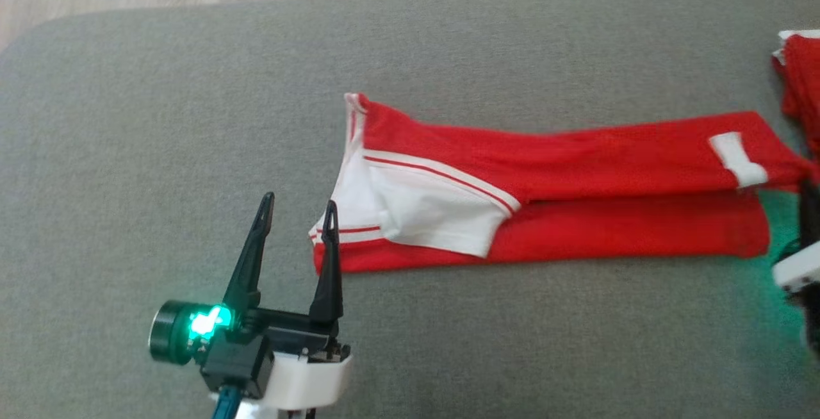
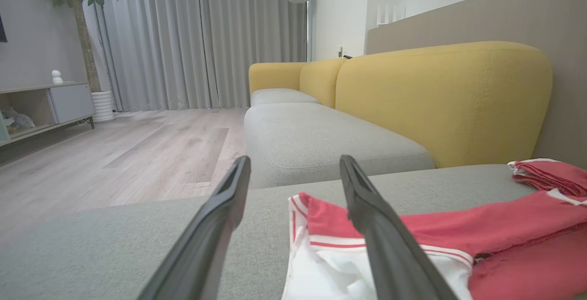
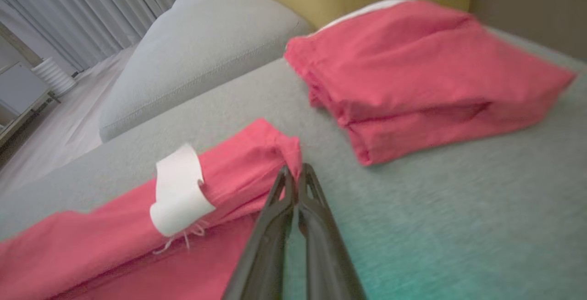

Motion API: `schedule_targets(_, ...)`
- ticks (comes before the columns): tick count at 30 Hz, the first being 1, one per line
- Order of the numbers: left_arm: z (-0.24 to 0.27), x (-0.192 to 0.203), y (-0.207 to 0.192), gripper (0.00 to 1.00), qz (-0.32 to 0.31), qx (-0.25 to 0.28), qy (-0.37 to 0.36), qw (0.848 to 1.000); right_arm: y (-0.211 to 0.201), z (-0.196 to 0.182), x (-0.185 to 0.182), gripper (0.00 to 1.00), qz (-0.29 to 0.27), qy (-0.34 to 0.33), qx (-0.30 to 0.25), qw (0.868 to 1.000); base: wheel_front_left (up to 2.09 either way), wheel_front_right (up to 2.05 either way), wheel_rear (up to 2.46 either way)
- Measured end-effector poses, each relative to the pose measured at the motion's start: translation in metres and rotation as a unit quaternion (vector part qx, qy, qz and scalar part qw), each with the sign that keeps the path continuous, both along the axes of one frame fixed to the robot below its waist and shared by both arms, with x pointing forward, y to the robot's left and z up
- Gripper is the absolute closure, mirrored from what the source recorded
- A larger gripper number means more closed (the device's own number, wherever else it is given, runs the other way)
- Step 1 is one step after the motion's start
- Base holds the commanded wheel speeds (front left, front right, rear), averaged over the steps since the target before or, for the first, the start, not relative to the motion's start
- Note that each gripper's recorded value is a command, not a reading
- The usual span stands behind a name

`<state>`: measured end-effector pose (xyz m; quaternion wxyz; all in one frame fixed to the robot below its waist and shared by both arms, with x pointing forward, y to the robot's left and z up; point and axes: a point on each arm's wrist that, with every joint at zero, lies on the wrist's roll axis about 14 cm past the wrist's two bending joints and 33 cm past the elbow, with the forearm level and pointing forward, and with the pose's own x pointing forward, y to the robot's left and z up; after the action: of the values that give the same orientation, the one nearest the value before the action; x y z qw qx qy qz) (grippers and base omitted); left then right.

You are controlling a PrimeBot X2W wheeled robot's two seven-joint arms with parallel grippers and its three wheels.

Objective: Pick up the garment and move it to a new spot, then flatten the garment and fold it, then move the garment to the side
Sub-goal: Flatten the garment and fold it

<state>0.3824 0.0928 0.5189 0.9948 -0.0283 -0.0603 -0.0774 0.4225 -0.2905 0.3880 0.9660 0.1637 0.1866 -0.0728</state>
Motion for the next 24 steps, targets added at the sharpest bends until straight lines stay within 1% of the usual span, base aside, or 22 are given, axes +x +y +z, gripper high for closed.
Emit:
schedule_targets(4, -0.003, -0.002, -0.004, 0.0, -0.011, 0.002, 0.004, 1.0, -0.031, 0.027, 0.001, 1.0, -0.018, -0.031, -0.021, 0.999, 0.0, 0.0, 0.0)
schedule_targets(7, -0.004, -0.003, -0.008, 0.0, -0.018, 0.002, 0.005, 1.0, -0.042, 0.052, 0.007, 1.0, -0.024, -0.064, -0.019, 0.997, 0.0, 0.0, 0.0)
schedule_targets(9, -0.003, -0.003, -0.009, 0.0, -0.02, 0.002, 0.003, 1.0, -0.039, 0.072, 0.014, 1.0, -0.014, -0.089, -0.01, 0.996, 0.0, 0.0, 0.0)
schedule_targets(12, -0.001, -0.006, -0.01, 0.0, -0.024, 0.002, 0.002, 1.0, -0.022, 0.1, 0.025, 1.0, 0.009, -0.127, 0.013, 0.992, 0.0, 0.0, 0.0)
schedule_targets(14, -0.002, -0.009, -0.009, 0.0, -0.024, 0.005, 0.003, 1.0, -0.011, 0.109, 0.027, 1.0, 0.028, -0.136, 0.022, 0.99, 0.0, 0.0, 0.0)
schedule_targets(16, -0.004, -0.011, -0.007, 0.0, -0.021, 0.006, 0.006, 1.0, -0.005, 0.104, 0.023, 1.0, 0.04, -0.125, 0.021, 0.991, 0.0, 0.0, 0.0)
schedule_targets(19, -0.003, -0.014, -0.005, 0.0, -0.021, 0.006, 0.006, 1.0, 0.0, 0.082, 0.01, 1.0, 0.043, -0.089, 0.026, 0.995, 0.0, 0.0, 0.0)
schedule_targets(22, -0.008, -0.018, -0.013, 0.0, -0.045, 0.002, 0.014, 0.999, 0.003, 0.064, -0.001, 1.0, 0.041, -0.062, 0.031, 0.997, 0.0, 0.0, 0.0)
schedule_targets(24, -0.022, -0.025, -0.025, 0.0, -0.075, -0.005, 0.039, 0.996, 0.006, 0.058, -0.006, 1.0, 0.039, -0.053, 0.036, 0.997, 0.0, 0.0, 0.0)
